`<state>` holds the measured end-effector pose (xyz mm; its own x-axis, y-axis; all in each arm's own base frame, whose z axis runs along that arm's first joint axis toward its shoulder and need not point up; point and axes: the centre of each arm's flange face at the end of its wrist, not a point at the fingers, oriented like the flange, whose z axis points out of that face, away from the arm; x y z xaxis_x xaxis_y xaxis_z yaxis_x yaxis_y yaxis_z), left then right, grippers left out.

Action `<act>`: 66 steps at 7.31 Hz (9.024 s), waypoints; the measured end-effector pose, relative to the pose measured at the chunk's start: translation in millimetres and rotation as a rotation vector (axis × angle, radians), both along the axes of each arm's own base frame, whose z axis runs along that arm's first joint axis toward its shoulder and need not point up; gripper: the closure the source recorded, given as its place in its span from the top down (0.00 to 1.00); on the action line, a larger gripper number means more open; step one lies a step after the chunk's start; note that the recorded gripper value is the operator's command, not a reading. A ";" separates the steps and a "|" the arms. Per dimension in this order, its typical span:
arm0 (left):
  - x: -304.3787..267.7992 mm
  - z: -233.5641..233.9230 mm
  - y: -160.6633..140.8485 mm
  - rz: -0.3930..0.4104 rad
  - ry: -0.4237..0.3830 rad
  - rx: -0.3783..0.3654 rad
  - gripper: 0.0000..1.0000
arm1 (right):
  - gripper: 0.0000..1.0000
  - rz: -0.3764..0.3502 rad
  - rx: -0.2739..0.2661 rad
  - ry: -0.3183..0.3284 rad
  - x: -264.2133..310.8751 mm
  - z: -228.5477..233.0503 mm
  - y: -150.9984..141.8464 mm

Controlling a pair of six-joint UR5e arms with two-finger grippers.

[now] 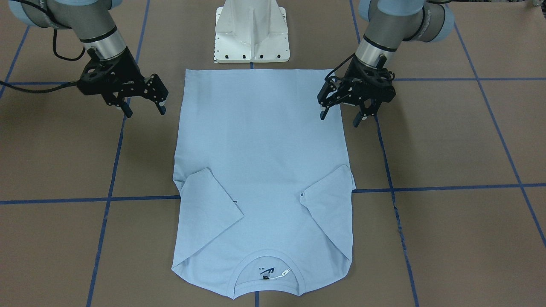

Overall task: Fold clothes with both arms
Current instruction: 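Fold the sleeve inward with the left gripper, then bring both grippers to the hem, then grasp the hem corners nearest the robot with both grippers, then lift the hem and fold it toward the collar with both grippers, then lay the hem down near the collar and open both grippers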

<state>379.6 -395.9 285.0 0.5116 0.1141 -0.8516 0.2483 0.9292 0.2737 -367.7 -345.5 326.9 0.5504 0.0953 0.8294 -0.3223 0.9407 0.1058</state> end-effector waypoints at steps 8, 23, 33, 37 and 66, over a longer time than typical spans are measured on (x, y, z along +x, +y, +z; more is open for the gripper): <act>62.6 79.3 213.5 -0.031 -0.015 -0.372 0.65 | 0.79 0.094 -0.084 -0.031 -70.2 12.4 186.3; 79.5 102.6 231.2 -0.015 -0.072 -0.375 0.24 | 0.82 0.099 -0.050 -0.036 -81.3 6.2 199.9; 84.4 90.0 235.7 0.000 -0.048 -0.374 0.00 | 0.54 0.198 -0.184 -0.011 -131.0 7.1 218.2; 85.1 87.8 235.2 0.000 -0.044 -0.374 0.00 | 0.55 0.199 -0.175 0.042 -129.3 26.9 218.4; 37.7 63.2 -161.3 -0.064 -0.263 -0.058 0.00 | 0.00 0.199 -0.089 0.166 -113.3 -46.3 -187.2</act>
